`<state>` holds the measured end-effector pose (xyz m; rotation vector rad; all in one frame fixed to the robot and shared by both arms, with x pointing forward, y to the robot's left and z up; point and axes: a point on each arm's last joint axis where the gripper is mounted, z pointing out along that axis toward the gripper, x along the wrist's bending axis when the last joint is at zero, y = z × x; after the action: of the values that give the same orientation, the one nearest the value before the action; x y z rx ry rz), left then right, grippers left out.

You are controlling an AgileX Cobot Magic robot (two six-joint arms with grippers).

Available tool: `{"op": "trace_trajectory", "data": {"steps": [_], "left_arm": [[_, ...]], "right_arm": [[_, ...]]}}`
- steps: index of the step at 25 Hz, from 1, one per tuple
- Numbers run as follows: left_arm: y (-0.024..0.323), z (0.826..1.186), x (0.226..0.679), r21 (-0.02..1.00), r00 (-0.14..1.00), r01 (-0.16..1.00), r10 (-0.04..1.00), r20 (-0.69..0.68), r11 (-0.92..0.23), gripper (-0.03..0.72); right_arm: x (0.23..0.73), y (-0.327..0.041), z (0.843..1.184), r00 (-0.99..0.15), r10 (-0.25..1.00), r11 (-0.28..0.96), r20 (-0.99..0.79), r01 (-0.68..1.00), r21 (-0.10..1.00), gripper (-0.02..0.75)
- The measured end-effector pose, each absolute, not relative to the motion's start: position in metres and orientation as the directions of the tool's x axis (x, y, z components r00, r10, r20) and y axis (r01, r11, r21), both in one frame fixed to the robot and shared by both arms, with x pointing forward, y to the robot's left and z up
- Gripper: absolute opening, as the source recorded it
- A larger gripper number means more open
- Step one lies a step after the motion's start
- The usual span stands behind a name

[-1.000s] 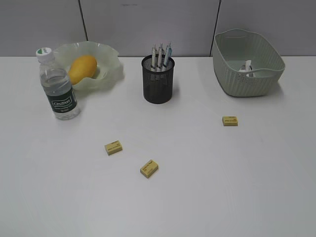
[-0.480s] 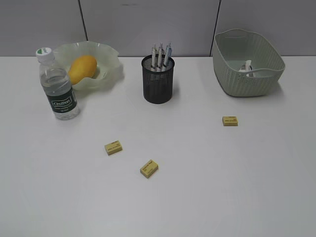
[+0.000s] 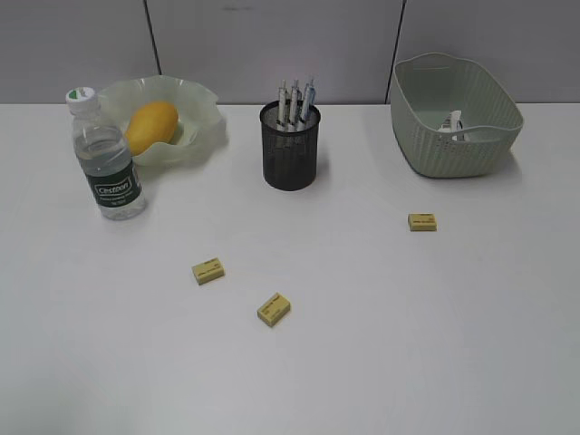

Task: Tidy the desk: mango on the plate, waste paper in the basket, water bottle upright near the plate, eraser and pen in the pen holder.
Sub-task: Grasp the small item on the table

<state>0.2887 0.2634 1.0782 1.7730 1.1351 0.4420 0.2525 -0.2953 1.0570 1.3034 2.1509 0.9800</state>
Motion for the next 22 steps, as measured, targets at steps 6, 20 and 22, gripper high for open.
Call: {"op": "trace_trajectory", "data": {"steps": [6,20,22], "left_arm": [[0.233,1.087,0.336,0.817,0.492,0.554,0.855,-0.165,-0.161,0.541],[0.158,1.052,0.445,0.500,0.600,0.710,0.798,-0.059,-0.496,0.542],[0.150,1.051,0.457,0.488,0.614,0.703,0.788,-0.050,-0.517,0.543]], "right_arm": [[0.252,-0.295,1.057,-0.460,0.888,0.305,-0.007,0.577,0.758,0.467],[0.253,-0.295,1.057,-0.459,0.889,0.306,-0.010,0.575,0.759,0.467],[0.253,-0.295,1.057,-0.459,0.889,0.306,-0.010,0.575,0.759,0.467]]}}
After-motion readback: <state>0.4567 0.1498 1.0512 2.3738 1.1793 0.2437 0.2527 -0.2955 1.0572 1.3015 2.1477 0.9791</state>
